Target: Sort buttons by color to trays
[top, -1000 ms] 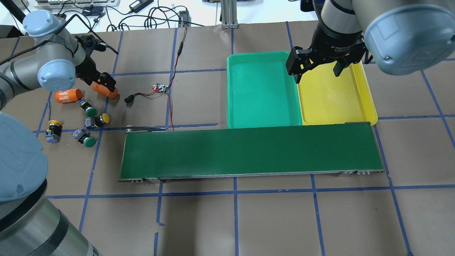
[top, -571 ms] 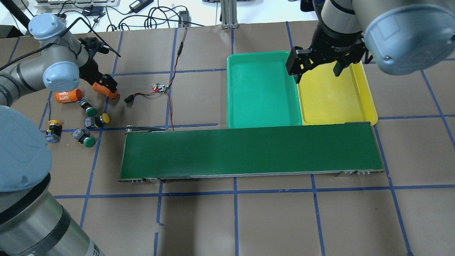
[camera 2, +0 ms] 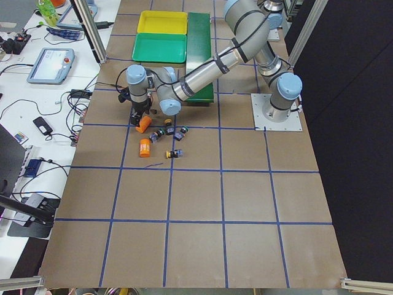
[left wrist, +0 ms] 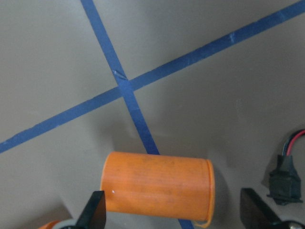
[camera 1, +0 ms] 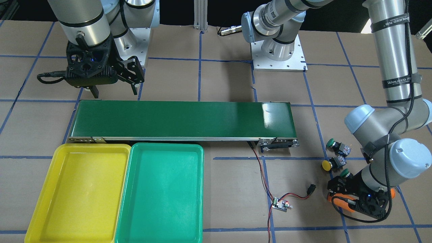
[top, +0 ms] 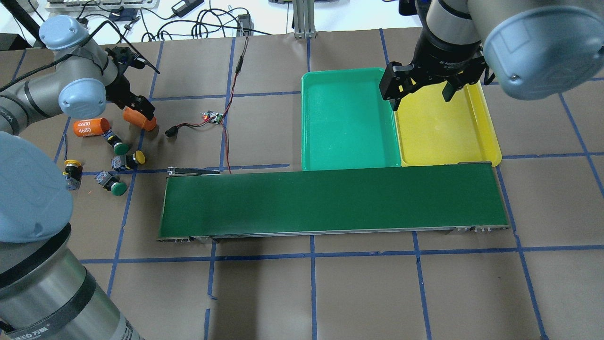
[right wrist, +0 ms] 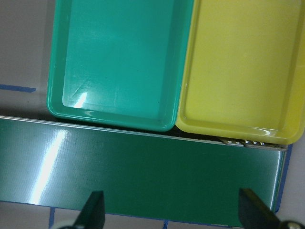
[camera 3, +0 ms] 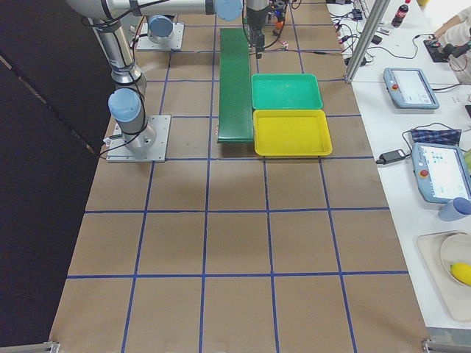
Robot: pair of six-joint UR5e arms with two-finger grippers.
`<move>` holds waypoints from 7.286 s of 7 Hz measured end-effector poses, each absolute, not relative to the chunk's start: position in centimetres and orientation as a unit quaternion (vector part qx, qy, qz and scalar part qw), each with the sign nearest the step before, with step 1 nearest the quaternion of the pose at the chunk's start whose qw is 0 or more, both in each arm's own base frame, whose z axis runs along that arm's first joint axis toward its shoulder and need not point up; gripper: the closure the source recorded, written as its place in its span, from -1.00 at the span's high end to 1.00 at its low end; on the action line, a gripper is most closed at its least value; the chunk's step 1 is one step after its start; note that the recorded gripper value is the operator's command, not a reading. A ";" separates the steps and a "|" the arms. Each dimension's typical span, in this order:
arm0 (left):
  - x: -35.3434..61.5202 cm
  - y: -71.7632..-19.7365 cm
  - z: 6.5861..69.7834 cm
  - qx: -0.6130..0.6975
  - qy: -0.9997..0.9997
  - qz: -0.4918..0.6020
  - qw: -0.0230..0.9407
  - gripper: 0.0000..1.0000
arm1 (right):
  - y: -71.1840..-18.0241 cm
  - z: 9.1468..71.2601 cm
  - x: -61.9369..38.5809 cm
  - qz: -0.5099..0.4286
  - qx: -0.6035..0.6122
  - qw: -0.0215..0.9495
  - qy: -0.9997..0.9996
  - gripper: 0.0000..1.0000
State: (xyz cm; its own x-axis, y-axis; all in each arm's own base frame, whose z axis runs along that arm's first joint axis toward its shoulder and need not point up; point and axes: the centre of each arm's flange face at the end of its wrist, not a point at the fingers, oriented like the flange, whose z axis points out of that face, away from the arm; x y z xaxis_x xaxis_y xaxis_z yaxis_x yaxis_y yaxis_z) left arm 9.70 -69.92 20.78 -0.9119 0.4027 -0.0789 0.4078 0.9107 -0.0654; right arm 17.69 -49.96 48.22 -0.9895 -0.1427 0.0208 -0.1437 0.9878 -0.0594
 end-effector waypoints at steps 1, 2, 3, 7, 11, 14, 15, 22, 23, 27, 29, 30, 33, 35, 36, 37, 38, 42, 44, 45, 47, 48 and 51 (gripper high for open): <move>10.1 -70.1 20.5 0.208 0.977 -0.039 0.032 1.00 | -50.0 48.2 17.7 0.030 0.072 0.008 -0.997 1.00; 10.4 -70.2 20.3 0.209 0.977 -0.039 0.031 1.00 | -50.0 48.2 17.7 0.030 0.072 0.008 -0.997 1.00; 10.4 -70.2 20.1 0.210 0.976 -0.038 0.030 1.00 | -50.0 48.2 17.7 0.030 0.072 0.008 -0.997 1.00; 10.3 -69.9 19.0 0.209 0.977 -0.030 0.023 0.71 | -50.0 48.2 17.6 0.030 0.071 0.008 -0.997 1.00; 10.1 -69.8 20.5 0.202 0.979 -0.025 0.022 -1.00 | -50.0 48.2 17.6 0.030 0.071 0.008 -0.997 1.00; 5.9 -64.5 31.6 0.114 0.993 0.009 -0.012 -1.00 | -50.0 48.2 17.6 0.030 0.071 0.008 -0.997 1.00; 3.5 -60.8 35.2 0.072 0.997 0.029 -0.024 -1.00 | -50.0 48.2 17.6 0.030 0.071 0.008 -0.997 1.00; -7.6 -46.3 29.8 -0.018 0.994 0.107 -0.024 -1.00 | -50.0 48.2 17.6 0.030 0.071 0.007 -0.997 1.00; -7.5 -46.3 28.4 -0.001 0.995 0.101 -0.025 -0.99 | -50.0 48.2 17.6 0.030 0.071 0.007 -0.997 1.00; -7.5 -46.0 26.3 0.021 0.993 0.109 -0.032 0.89 | -50.1 48.4 17.6 0.036 0.071 0.003 -0.997 1.00; -7.6 -46.1 26.3 0.018 0.994 0.107 -0.032 1.00 | -50.5 49.4 17.6 0.062 0.070 -0.001 -0.996 1.00; -7.6 -46.2 26.5 0.016 0.994 0.106 -0.033 1.00 | -50.5 49.9 17.6 0.076 0.070 -0.002 -0.995 1.00; -7.4 -47.4 29.9 0.017 0.997 0.072 -0.029 1.00 | -50.4 50.2 17.6 0.089 0.069 -0.003 -0.994 1.00; -3.5 -50.6 34.7 0.002 0.999 0.036 -0.021 1.00 | -50.3 50.4 17.6 0.089 0.069 -0.001 -0.994 1.00; -0.1 -52.3 35.5 -0.016 1.000 0.017 -0.018 1.00 | -49.7 50.5 17.4 0.075 0.065 0.000 -0.995 1.00; 3.9 -54.2 35.4 -0.028 0.999 -0.016 -0.009 1.00 | -48.9 50.8 16.8 0.051 0.050 0.000 -0.997 1.00; 7.7 -55.5 34.4 -0.036 0.999 -0.039 0.001 1.00 | -48.6 51.3 15.8 0.039 0.025 -0.003 -0.999 1.00; 19.6 -63.4 30.3 0.003 0.998 -0.055 0.015 1.00 | -48.5 51.6 14.0 0.025 -0.012 -0.009 -1.000 1.00; 21.7 -66.4 26.4 0.006 0.999 -0.042 0.007 1.00 | -48.5 51.5 14.0 0.025 -0.013 -0.009 -1.000 1.00; 22.4 -67.4 25.1 0.010 0.999 -0.038 0.005 1.00 | -48.5 51.5 14.0 0.025 -0.013 -0.010 -1.000 1.00; 23.4 -68.8 23.5 0.014 0.999 -0.034 0.006 1.00 | -48.5 51.4 13.9 0.024 -0.012 -0.011 -1.000 1.00; 23.6 -69.1 23.0 0.014 0.999 -0.033 0.006 1.00 | -48.6 51.4 13.8 0.024 -0.011 -0.012 -1.000 1.00; 24.5 -69.6 22.3 0.010 0.999 -0.032 0.006 1.00 | -48.6 51.3 13.8 0.023 -0.011 -0.013 -1.000 1.00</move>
